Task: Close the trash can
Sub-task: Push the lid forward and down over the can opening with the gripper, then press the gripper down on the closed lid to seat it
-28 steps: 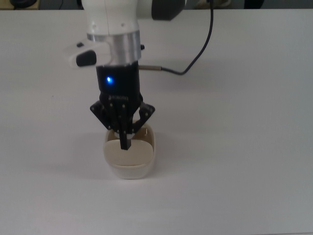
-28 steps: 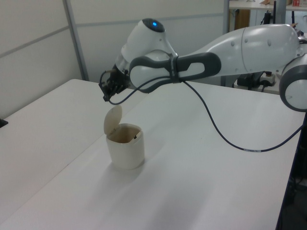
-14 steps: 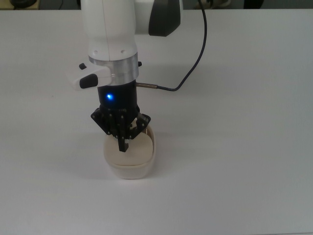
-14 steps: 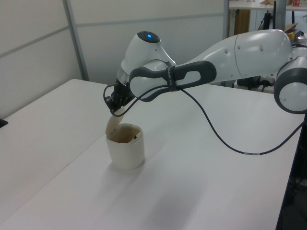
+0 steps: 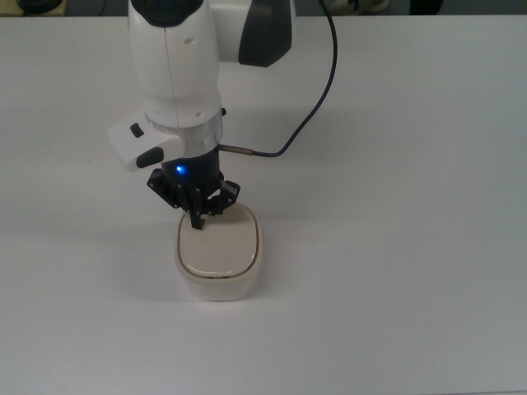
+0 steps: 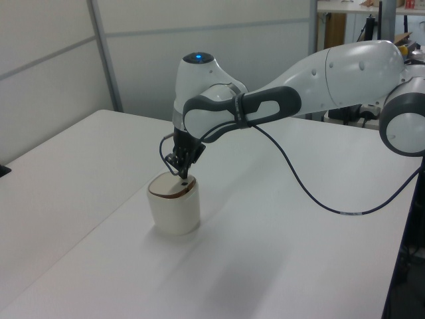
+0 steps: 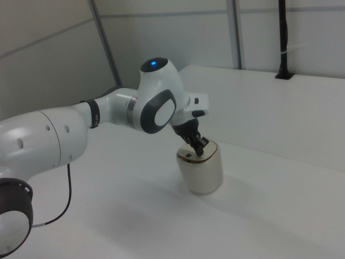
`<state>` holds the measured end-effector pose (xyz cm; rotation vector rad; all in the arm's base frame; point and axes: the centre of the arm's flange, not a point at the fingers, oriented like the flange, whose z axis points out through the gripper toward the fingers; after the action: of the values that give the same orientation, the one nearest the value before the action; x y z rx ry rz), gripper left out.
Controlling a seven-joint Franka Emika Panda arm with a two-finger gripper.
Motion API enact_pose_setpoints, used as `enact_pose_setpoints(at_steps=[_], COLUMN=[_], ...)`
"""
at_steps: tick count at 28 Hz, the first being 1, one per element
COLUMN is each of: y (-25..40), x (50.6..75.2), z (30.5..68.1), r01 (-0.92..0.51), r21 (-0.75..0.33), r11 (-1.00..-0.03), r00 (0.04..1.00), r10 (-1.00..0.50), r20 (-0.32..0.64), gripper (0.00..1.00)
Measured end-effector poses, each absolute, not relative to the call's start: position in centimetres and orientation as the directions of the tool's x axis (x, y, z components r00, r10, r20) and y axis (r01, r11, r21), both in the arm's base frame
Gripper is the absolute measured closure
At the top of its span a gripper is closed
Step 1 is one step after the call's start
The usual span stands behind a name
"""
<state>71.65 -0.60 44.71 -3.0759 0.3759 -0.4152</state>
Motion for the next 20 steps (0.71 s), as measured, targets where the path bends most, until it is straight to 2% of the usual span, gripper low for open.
enact_pose_setpoints(at_steps=[20], y=[-0.43], x=[71.45], z=[43.85], r01=[-0.216], r21=[-0.015], r11=[-0.976], r00=[0.945], r10=[-0.213], r20=[0.249], gripper=[0.99])
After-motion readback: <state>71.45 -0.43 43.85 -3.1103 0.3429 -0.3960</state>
